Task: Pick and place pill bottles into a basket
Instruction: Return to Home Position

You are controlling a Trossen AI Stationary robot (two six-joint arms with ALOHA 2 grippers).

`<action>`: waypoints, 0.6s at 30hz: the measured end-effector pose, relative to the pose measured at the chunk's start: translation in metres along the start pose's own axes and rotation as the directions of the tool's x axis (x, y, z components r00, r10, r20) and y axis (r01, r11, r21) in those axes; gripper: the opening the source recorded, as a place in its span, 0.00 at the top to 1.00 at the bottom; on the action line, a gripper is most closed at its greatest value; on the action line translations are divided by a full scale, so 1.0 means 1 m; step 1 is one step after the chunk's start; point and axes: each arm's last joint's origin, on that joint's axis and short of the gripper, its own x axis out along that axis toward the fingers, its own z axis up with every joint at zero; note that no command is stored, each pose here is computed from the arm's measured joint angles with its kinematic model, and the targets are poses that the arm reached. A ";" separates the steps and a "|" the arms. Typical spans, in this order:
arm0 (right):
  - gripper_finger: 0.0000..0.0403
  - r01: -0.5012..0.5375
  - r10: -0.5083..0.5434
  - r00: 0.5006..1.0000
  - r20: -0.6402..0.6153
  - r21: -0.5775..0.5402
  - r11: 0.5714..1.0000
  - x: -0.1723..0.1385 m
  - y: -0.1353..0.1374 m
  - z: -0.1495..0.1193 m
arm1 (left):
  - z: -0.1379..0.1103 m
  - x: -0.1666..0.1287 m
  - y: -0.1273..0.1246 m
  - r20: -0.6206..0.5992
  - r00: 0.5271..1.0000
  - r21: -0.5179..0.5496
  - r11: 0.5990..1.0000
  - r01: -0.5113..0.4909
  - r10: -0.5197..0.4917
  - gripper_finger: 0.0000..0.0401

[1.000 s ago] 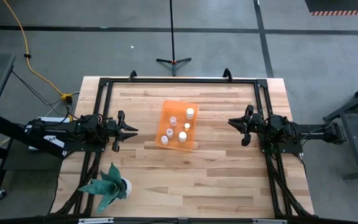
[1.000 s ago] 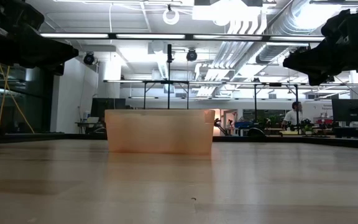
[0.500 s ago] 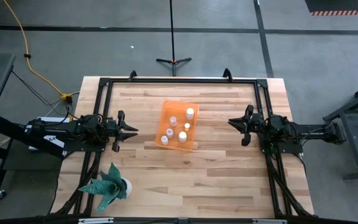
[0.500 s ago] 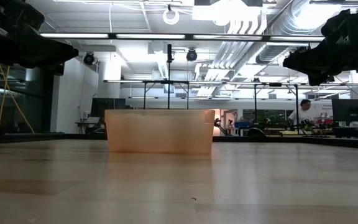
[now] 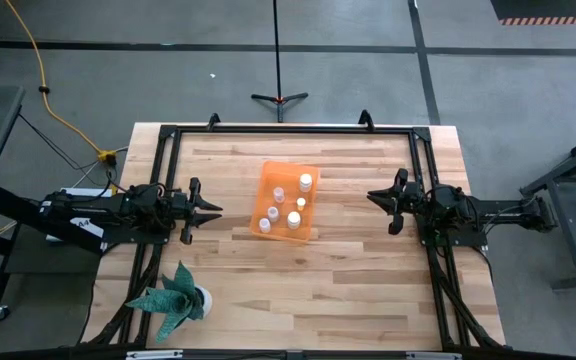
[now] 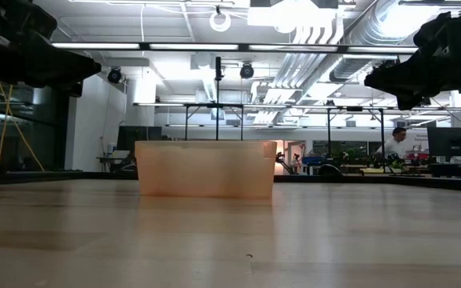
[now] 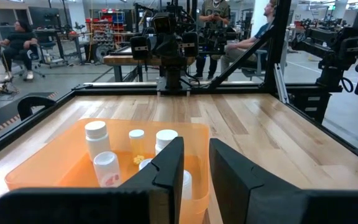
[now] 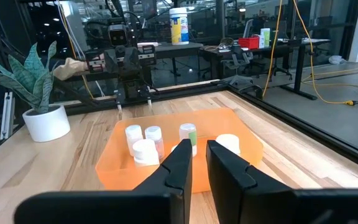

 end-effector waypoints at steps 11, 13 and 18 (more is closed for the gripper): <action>0.88 0.000 0.000 1.000 0.000 0.000 1.000 0.000 0.000 0.000 | 0.000 0.000 0.000 0.000 1.000 0.000 1.000 0.000 0.000 0.72; 0.88 0.000 0.000 1.000 0.000 0.000 1.000 0.000 0.000 0.000 | 0.000 0.000 0.000 0.000 1.000 0.000 1.000 0.000 0.000 0.72; 0.90 0.000 0.000 1.000 -0.001 0.000 1.000 0.000 0.000 0.000 | 0.000 0.000 0.000 0.000 1.000 0.000 1.000 0.000 0.000 0.72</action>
